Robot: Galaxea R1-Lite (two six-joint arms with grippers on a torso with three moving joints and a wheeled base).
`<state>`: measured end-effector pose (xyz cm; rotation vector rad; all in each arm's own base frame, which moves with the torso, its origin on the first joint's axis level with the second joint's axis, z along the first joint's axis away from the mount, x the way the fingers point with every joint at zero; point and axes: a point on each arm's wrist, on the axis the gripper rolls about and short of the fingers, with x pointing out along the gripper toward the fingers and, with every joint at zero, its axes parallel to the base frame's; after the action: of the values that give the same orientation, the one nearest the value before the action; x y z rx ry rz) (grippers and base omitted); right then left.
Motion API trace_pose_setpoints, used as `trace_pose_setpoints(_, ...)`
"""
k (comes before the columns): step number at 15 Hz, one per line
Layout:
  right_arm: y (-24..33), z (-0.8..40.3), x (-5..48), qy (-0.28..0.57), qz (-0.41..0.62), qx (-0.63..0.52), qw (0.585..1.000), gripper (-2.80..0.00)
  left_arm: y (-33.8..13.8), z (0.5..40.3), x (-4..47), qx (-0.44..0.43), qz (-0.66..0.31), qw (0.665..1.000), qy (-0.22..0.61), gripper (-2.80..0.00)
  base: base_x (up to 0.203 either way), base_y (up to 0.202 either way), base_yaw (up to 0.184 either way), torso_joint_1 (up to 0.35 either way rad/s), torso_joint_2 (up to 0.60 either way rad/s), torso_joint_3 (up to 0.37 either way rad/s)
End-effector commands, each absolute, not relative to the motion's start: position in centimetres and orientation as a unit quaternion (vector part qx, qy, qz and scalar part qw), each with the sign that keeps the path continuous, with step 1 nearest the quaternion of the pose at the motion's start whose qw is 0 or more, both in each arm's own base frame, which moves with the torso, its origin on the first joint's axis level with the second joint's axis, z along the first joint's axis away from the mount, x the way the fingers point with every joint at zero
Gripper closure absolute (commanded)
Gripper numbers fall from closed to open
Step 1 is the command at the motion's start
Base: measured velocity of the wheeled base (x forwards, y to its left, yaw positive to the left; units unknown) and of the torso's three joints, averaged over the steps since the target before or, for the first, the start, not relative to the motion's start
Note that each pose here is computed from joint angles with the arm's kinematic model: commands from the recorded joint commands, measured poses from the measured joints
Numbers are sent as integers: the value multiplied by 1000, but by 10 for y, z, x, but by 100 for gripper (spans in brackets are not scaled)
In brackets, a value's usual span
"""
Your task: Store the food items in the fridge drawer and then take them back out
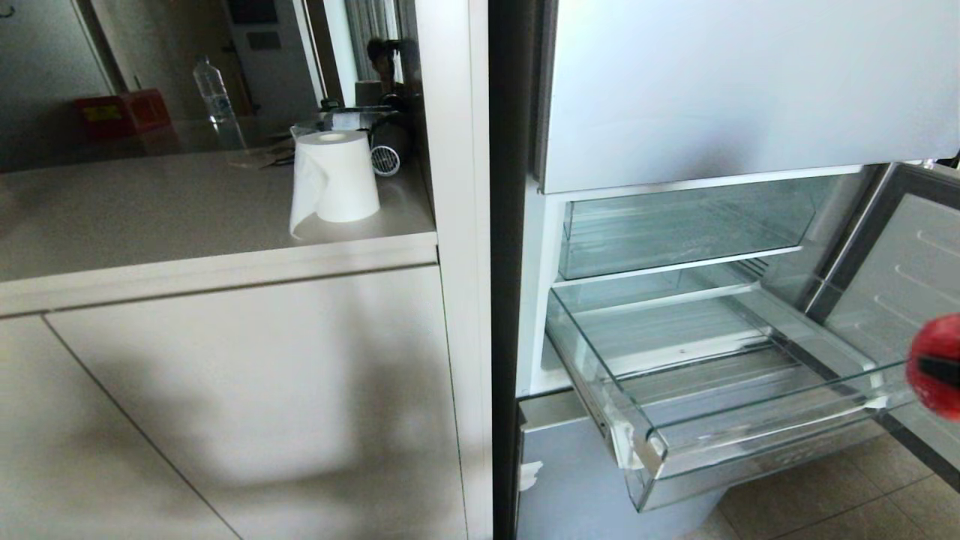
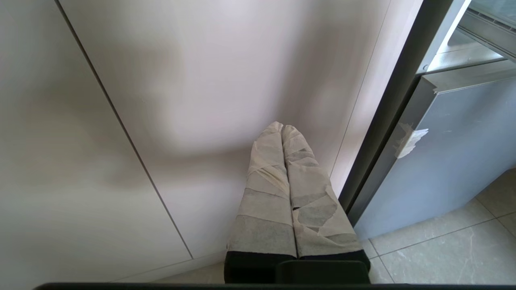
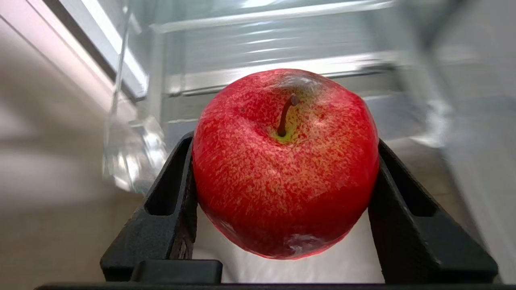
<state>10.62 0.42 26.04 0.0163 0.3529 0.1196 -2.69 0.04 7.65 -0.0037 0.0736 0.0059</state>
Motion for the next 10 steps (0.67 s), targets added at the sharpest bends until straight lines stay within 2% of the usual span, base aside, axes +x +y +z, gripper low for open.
trace_pose_setpoints(1, 10, 249, 185, 264, 79, 12, 961, 0, 0, 76, -27, -2, 3, 999, 37, 0, 0, 0, 0, 0, 0, 0)
trace_pose_setpoints(6, 28, 219, 297, 317, 114, 15, 941, 0, 0, 76, -27, -2, 3, 999, 37, 0, 0, 0, 0, 0, 0, 0)
trace_pose_setpoints(10, 34, 179, 344, 337, 116, 18, 934, 0, 0, 76, -27, -2, 3, 999, 37, 0, 0, 0, 0, 0, 0, 0)
